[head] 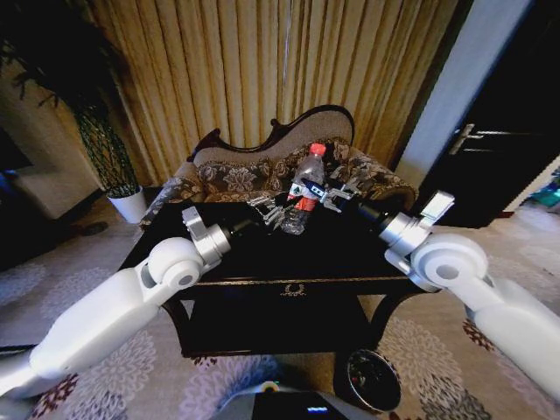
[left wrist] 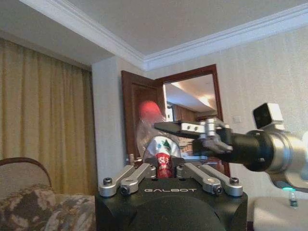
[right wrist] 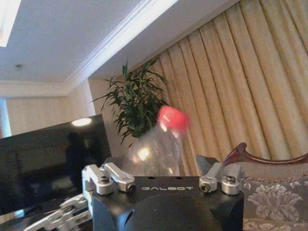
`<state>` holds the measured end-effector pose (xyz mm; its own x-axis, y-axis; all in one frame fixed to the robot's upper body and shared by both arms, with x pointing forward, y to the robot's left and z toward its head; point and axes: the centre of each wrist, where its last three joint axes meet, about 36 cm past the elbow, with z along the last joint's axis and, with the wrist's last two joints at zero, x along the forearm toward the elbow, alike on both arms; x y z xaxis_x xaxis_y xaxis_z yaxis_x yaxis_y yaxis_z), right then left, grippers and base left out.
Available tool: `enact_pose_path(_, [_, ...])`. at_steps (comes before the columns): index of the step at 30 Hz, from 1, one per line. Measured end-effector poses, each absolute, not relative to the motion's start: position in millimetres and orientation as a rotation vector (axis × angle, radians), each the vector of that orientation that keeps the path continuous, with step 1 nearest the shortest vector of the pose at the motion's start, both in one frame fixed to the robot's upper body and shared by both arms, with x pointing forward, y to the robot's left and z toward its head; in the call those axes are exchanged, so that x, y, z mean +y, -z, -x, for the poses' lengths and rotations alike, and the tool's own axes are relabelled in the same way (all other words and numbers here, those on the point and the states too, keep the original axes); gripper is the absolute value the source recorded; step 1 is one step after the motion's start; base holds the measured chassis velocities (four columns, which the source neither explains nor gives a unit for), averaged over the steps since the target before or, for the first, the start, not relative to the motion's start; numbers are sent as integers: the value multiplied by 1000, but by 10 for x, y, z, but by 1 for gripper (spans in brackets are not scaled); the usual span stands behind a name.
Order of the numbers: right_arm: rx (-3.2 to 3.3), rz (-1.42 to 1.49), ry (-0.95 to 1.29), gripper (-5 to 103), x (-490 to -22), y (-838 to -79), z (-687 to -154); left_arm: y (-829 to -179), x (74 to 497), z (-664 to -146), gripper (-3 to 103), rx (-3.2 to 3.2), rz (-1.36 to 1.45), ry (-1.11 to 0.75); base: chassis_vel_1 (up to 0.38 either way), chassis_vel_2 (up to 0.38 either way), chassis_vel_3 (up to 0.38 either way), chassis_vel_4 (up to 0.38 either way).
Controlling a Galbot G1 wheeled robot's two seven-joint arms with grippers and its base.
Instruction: Move to the front of the table and place the trash on the table into the trash bin.
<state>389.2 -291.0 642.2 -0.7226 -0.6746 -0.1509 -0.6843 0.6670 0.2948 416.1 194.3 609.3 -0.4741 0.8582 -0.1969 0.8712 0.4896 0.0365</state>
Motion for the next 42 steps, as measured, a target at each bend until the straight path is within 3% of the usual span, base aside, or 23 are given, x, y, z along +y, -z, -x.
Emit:
enact_pose_path(5, [2848, 1152, -520, 67, -2918, -6407, -3907, -6085, 1964, -4152, 10, 2549, -1487, 105, 0, 0, 0, 0])
enact_pose_path(8, [2859, 1138, -516, 51, -2935, -6393, -3925, -6103, 1978, -4146, 4, 2541, -1489, 100, 0, 0, 0, 0])
enact_pose_path(10, [2861, 1135, -514, 51, -2940, -6392, -3929, -6105, 1982, -4148, 2, 2541, -1489, 99, 0, 0, 0, 0])
enact_pose_path(11, [2863, 1133, -513, 40, -2944, -6390, -3933, -6108, 1985, -4152, 0, 2541, -1488, 98, 0, 0, 0, 0])
enact_pose_path(15, [2866, 1130, -512, 35, -2951, -6384, -3936, -6112, 1981, -4156, 0, 2538, -1489, 100, 0, 0, 0, 0])
enact_pose_path(17, [2872, 1122, -507, 19, -2966, -6381, -3942, -6112, 1982, -4158, 0, 2538, -1489, 101, 0, 0, 0, 0])
enact_pose_path(19, [2874, 1120, -505, 19, -2973, -6381, -3946, -6115, 1983, -4160, 0, 2538, -1488, 101, 0, 0, 0, 0])
enact_pose_path(20, [2877, 1114, -503, 8, -2985, -6381, -3957, -6128, 1991, -4164, 0, 2537, -1484, 101, 0, 0, 0, 0])
enact_pose_path(22, [2878, 1110, -502, 8, -2993, -6381, -3964, -6137, 1996, -4166, 0, 2536, -1482, 101, 0, 0, 0, 0])
enact_pose_path(23, [2881, 1105, -499, 1, -3004, -6382, -3975, -6150, 2008, -4169, 0, 2535, -1478, 100, 0, 0, 0, 0])
enact_pose_path(42, [2889, 1094, -501, 0, -3026, -6362, -3985, -6176, 2073, -4131, 0, 2538, -1469, 103, 0, 0, 0, 0])
